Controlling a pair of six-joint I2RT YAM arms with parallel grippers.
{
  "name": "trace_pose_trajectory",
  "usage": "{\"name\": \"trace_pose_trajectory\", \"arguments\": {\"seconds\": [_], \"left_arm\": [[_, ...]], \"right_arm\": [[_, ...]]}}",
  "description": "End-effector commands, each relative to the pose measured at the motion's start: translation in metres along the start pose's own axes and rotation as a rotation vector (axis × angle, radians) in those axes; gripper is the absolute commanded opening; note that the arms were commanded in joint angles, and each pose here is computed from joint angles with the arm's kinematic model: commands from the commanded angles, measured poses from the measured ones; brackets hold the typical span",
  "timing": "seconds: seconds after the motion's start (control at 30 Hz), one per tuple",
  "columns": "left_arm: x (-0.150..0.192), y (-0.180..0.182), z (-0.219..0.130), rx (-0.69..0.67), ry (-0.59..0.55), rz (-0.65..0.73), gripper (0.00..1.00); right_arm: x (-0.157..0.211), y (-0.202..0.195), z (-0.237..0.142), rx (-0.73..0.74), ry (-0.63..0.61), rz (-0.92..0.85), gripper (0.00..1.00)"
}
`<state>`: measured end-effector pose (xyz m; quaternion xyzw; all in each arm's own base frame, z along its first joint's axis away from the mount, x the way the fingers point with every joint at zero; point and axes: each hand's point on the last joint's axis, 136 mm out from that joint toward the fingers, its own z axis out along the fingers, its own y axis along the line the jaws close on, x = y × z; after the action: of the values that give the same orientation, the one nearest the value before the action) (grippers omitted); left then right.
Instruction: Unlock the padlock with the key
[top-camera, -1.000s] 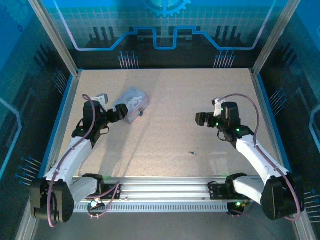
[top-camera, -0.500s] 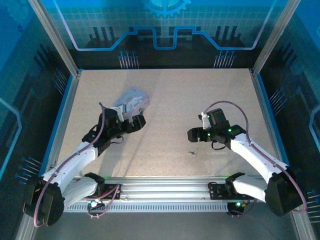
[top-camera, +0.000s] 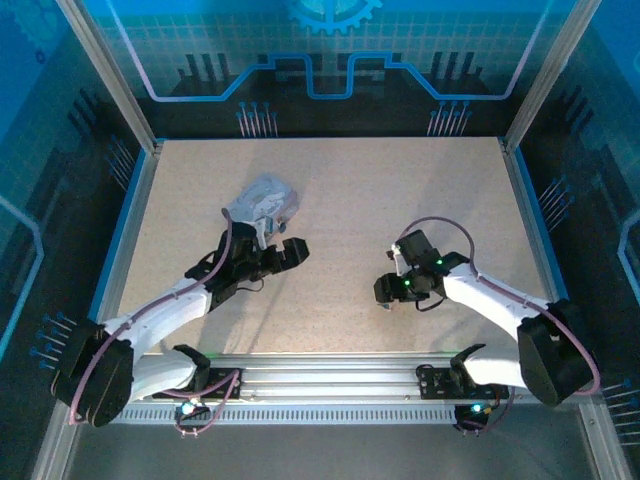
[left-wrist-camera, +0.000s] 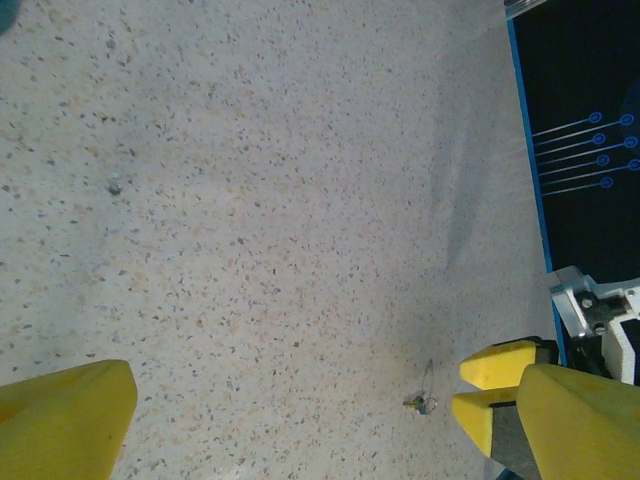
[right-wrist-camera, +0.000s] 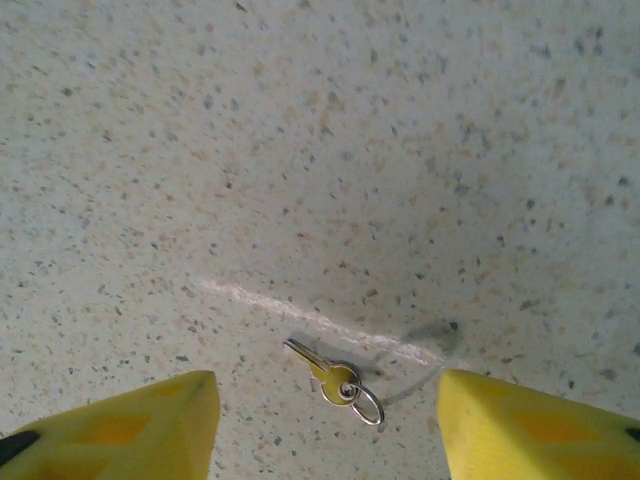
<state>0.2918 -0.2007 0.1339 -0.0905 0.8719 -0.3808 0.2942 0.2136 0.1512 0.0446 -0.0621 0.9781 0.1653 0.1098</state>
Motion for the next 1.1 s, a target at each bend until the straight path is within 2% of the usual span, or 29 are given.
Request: {"name": "trace_pose_trajectory", "arguments": {"seconds": [0.0, 0.33, 1.07], "left_arm": [[0.003, -0.008, 0.005, 0.032, 0.015, -0.001, 0.99], [0.002, -0.008, 0.006, 0.018, 0.018, 0.009, 0.99], [-0.001, -0.008, 0.01, 0.011, 0.022, 0.003, 0.99]], "right_arm": [[0.017, -0.001, 0.009, 0.006, 0.066, 0.036, 0.57], [0.03, -0.006, 0.024, 0.034, 0.152, 0.057, 0.4], [0.036, -0.002, 0.027, 0.028, 0.186, 0.06, 0.05]]}}
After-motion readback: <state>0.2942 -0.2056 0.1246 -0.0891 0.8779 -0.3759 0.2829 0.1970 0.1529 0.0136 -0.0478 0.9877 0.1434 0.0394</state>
